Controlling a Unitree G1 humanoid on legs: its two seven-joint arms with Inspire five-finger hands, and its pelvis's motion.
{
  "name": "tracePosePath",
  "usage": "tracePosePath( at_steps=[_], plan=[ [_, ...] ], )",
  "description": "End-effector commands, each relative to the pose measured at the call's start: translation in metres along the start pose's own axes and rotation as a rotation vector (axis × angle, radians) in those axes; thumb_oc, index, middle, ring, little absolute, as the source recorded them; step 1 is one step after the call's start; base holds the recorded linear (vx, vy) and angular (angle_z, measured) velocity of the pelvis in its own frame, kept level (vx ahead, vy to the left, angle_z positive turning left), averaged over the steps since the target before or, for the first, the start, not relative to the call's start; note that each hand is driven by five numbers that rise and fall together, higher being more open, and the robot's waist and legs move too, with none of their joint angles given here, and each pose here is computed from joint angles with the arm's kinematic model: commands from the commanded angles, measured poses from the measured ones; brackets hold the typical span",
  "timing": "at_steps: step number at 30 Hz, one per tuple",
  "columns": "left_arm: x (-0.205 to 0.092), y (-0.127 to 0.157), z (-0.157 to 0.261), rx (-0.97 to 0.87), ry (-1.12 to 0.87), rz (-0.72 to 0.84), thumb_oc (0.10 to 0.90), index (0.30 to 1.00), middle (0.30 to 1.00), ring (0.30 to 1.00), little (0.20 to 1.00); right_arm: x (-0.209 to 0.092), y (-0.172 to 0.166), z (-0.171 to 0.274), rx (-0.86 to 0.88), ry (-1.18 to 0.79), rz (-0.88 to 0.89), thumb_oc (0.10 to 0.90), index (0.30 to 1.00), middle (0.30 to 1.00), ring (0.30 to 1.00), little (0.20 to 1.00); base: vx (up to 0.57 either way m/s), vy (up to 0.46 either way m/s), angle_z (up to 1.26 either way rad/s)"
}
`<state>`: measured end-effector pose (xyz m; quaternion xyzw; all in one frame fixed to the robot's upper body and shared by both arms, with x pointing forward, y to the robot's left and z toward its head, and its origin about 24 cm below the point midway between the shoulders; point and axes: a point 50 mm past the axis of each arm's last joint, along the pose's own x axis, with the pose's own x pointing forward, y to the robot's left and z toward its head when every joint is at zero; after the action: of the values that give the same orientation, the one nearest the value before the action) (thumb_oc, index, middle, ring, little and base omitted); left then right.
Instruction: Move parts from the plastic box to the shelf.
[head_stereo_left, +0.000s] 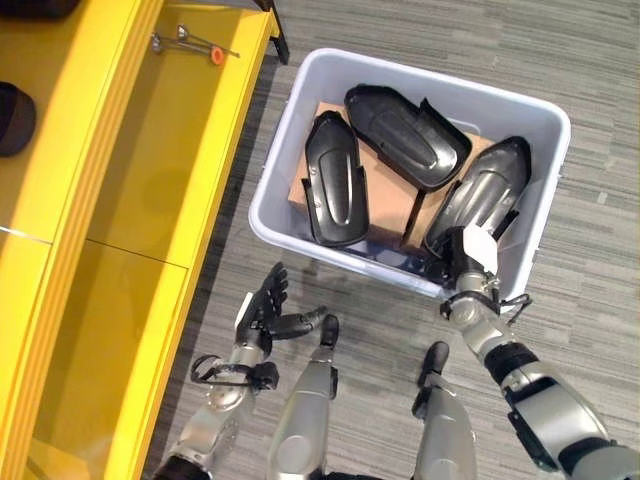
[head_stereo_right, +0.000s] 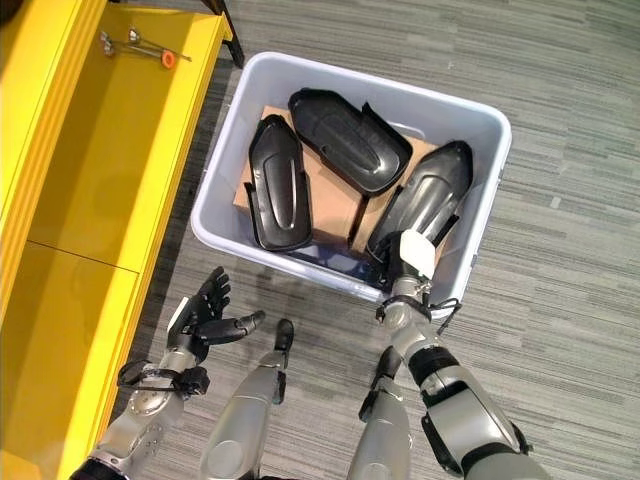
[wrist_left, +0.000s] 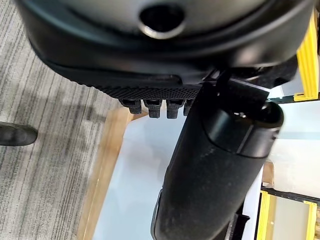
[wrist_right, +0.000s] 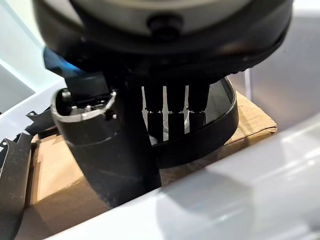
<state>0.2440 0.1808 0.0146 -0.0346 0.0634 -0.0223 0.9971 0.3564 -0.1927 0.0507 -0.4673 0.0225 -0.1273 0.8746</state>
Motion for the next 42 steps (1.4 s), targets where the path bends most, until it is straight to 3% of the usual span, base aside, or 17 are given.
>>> tracePosePath(
  at_steps=[1,13,28,42],
  plan=[
    [-0.008,0.002,0.022,-0.023,-0.131,-0.006,0.900,1.000,1.000,1.000,1.000,-0.006,-0.009,-0.004,0.010,-0.043,-0.061,0.400,0.300,0.300,0.300,0.300,0.02,-0.035,-0.02],
    [-0.011,0.007,0.014,-0.031,-0.094,0.017,0.900,1.000,1.000,1.000,1.000,-0.009,-0.038,0.003,0.023,-0.137,-0.169,0.400,0.300,0.300,0.300,0.300,0.03,-0.027,-0.06],
    [-0.024,0.022,-0.009,-0.005,-0.001,0.062,0.900,1.000,1.000,1.000,1.000,-0.027,-0.096,0.030,-0.131,-0.454,-0.304,0.400,0.300,0.300,0.300,0.300,0.08,-0.030,-0.09],
    [-0.029,0.028,-0.018,0.001,0.031,0.107,0.900,1.000,1.000,1.000,1.000,-0.046,-0.108,0.048,-0.123,-0.606,-0.278,0.400,0.300,0.300,0.300,0.300,0.04,-0.038,-0.10]
  ],
)
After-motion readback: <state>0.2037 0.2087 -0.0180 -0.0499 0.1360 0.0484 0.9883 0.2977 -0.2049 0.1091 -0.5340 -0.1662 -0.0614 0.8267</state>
